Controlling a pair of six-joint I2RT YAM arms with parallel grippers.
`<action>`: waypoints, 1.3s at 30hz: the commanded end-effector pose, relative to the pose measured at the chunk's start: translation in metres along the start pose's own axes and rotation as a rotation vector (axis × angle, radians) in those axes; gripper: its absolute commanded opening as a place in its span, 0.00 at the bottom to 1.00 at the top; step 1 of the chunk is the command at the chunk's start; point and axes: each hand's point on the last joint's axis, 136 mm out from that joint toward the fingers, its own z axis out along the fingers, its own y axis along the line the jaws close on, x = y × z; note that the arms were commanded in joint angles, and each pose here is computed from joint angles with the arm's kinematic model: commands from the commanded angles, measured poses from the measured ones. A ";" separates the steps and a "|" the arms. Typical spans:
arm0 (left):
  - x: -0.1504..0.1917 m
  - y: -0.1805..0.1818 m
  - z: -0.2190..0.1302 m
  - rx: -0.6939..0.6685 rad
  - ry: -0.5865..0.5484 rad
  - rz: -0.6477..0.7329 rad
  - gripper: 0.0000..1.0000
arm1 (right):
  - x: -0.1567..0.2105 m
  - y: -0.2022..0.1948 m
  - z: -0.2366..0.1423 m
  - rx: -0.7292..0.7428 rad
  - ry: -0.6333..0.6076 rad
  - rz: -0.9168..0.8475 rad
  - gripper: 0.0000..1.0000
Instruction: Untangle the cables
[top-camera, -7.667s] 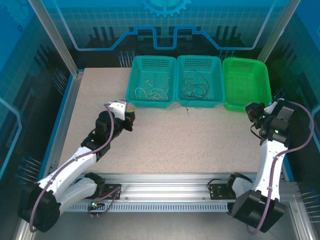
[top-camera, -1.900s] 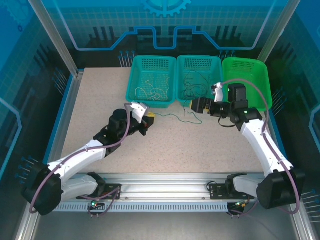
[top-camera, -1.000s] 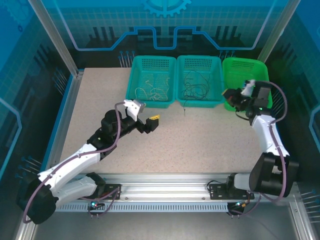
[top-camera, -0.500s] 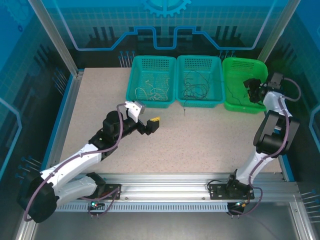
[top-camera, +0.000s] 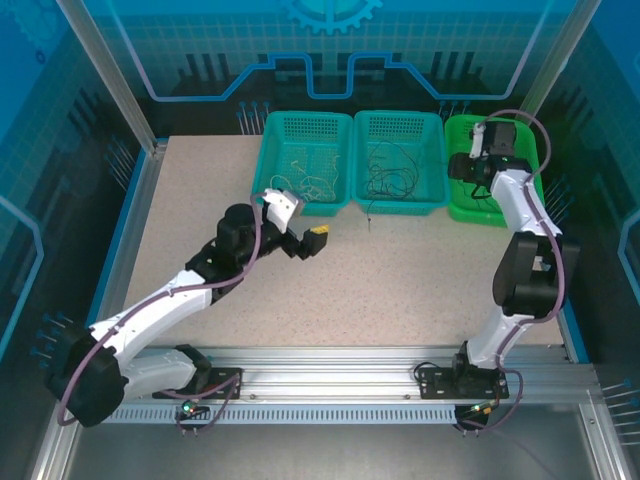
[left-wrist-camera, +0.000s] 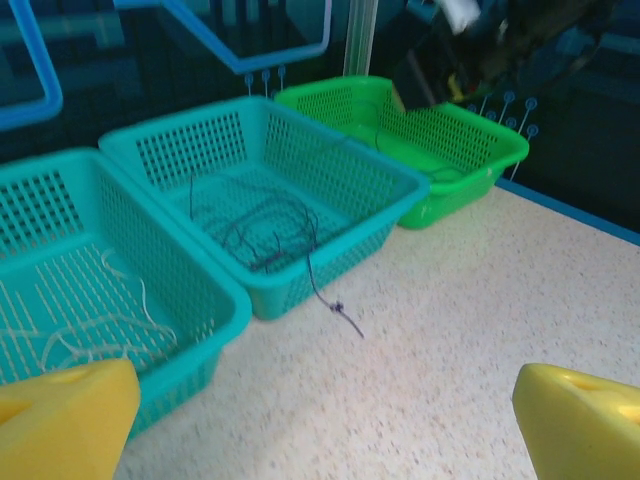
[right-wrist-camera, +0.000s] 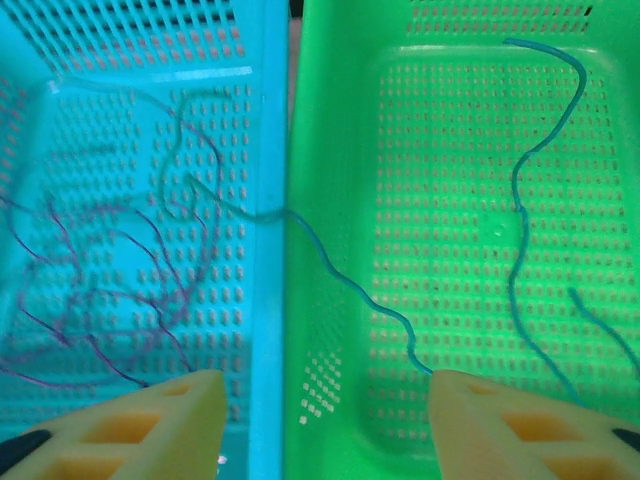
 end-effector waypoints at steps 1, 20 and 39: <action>-0.008 -0.006 0.002 0.032 0.006 0.050 0.97 | 0.015 -0.025 0.023 0.116 0.126 -0.157 0.58; -0.019 0.000 -0.002 -0.006 0.012 0.063 0.97 | 0.025 -0.026 0.099 0.149 0.309 -0.256 0.53; -0.026 -0.002 0.007 0.016 0.008 0.051 0.97 | 0.042 -0.022 0.084 0.000 0.337 -0.274 0.50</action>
